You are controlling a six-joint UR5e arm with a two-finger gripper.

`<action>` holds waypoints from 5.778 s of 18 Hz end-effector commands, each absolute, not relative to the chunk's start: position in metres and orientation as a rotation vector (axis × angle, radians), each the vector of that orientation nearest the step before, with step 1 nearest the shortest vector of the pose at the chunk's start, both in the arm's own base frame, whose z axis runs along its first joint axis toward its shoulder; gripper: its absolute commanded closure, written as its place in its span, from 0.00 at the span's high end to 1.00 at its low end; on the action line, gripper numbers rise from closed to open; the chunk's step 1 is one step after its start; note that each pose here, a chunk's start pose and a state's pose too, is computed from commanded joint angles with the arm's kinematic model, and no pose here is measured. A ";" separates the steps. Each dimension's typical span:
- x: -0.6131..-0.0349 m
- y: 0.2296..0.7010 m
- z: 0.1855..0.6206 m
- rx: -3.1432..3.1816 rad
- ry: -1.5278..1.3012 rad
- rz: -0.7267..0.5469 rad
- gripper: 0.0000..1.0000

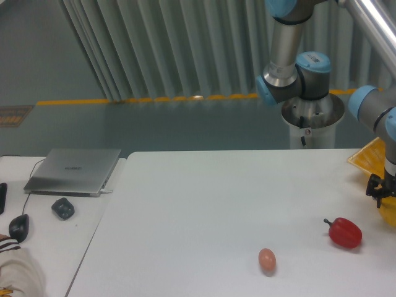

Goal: Place the yellow pepper in a basket

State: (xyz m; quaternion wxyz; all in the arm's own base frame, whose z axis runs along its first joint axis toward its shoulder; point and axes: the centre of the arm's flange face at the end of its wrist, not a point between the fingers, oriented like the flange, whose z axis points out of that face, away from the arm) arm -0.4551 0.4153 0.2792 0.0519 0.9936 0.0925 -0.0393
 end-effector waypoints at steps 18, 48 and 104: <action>-0.443 0.432 0.270 2.993 0.233 -0.134 0.70; -0.440 0.436 0.297 2.986 0.280 -0.226 1.00; -0.453 0.344 0.384 2.994 0.052 -0.152 0.45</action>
